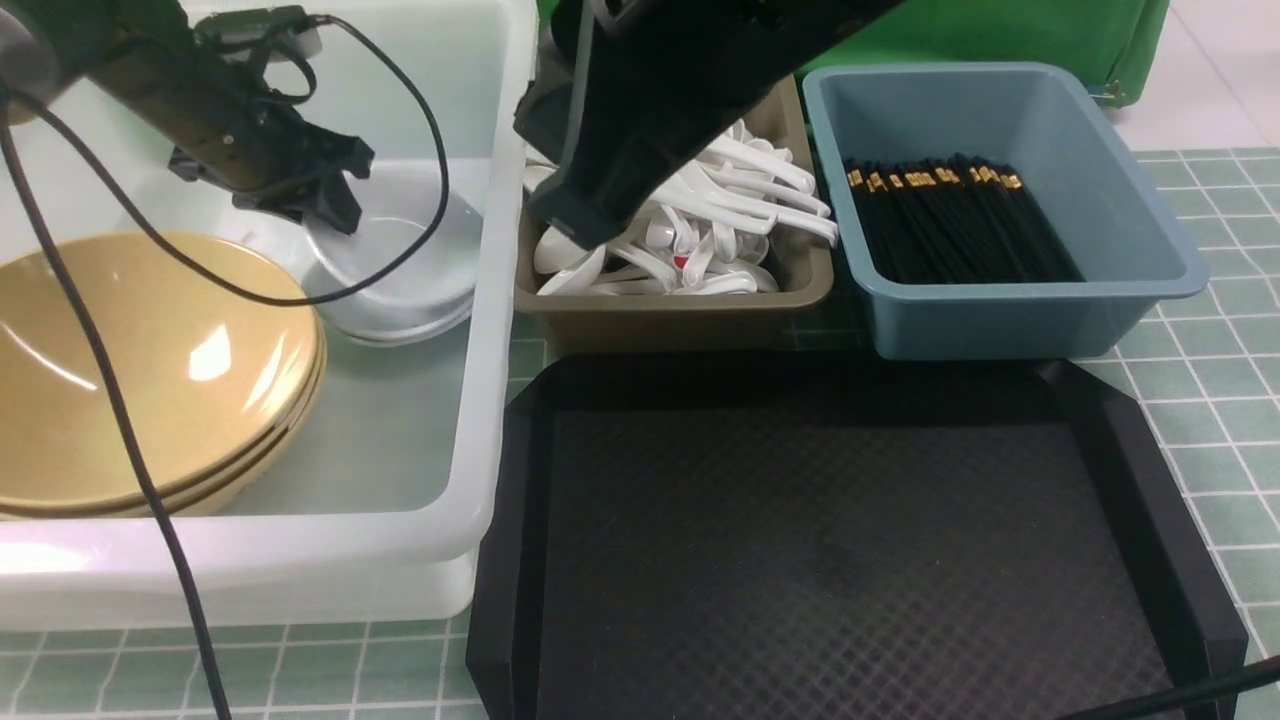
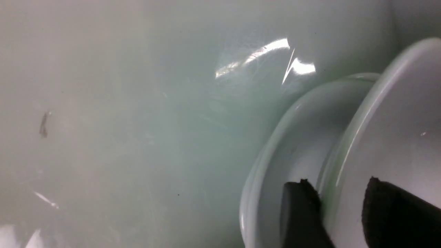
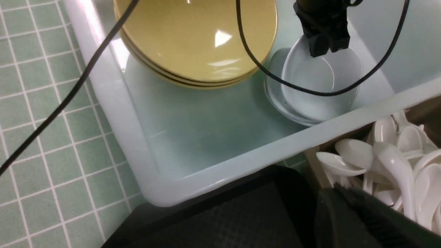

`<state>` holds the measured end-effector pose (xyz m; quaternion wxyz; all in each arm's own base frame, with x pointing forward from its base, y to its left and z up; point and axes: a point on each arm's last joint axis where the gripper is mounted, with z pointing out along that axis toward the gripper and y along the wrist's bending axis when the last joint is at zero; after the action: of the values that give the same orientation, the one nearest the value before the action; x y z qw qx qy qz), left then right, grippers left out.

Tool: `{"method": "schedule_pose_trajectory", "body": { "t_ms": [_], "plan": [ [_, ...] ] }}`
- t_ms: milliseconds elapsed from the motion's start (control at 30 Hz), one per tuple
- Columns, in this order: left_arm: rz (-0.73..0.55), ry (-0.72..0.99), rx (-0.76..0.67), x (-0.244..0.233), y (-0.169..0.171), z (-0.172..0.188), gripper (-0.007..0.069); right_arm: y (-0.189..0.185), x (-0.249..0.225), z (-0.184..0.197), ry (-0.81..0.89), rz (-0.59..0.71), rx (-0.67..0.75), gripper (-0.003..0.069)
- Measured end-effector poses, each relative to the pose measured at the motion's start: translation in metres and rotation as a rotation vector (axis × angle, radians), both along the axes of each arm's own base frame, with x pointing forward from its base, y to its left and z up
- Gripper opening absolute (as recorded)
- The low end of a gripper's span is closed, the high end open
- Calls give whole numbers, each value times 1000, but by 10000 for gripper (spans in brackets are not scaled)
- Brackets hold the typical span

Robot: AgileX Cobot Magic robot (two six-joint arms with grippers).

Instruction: On blue table put chopsticks spoon bowls plates into blue grey white boxes.

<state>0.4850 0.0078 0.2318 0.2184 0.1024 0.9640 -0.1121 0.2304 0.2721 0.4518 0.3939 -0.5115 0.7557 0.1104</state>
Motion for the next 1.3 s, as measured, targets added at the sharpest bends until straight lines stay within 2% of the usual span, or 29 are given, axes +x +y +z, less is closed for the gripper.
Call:
{"method": "schedule_pose_trajectory", "body": {
  "t_ms": [33,67,133,167,200,267,367,433,500,600,633,700,800,900,933,1000,1067,1100,1167,1300],
  "plan": [
    [0,1,0,0,0,0,260,0,0,0,0,0,0,65],
    [0,0,0,0,0,0,305,0,0,0,0,0,0,66],
    [-7,-8,3,-3,0,11,454,-1,1,0,-6,-5,-12,68],
    [-8,-11,3,-3,0,13,472,-1,1,0,-6,-5,-15,68],
    [-19,-26,3,-6,-1,29,526,-2,1,-1,-11,-12,-30,68],
    [-26,-38,1,-9,-2,44,556,-4,2,-1,-14,-19,-45,68],
    [-24,-92,-4,-24,-5,93,561,-9,-1,0,-8,-29,-69,68],
    [10,-207,8,-46,-10,149,498,-16,-6,3,14,-44,-85,68],
    [17,-273,41,-67,-14,181,438,-22,-11,7,31,-52,-98,68],
    [10,-368,124,-113,-27,226,248,-37,-23,12,33,-61,-91,70],
    [10,-383,129,-120,-28,232,221,-38,-23,13,33,-62,-92,70],
    [-10,-382,172,-162,-39,242,57,-59,-35,10,35,-93,-60,72],
    [-23,-359,176,-195,-42,240,10,-75,-44,4,23,-115,-26,74],
    [-20,-284,180,-231,-40,218,-6,-96,-60,-6,2,-132,18,76],
    [-15,-242,187,-252,-37,196,-7,-113,-75,-12,-25,-137,60,77],
    [-6,-241,185,-272,-34,181,-8,-123,-84,-23,-44,-135,83,77],
    [10,-298,174,-307,-31,163,-8,-138,-99,-36,-73,-129,121,77],
    [9,-287,175,-309,-30,156,-8,-139,-100,-38,-76,-129,124,77],
    [36,-370,146,-349,-27,128,-8,-154,-116,-55,-123,-119,193,78],
    [100,-485,91,-392,-22,100,-8,-171,-135,-73,-164,-108,312,78]
  ]
}}
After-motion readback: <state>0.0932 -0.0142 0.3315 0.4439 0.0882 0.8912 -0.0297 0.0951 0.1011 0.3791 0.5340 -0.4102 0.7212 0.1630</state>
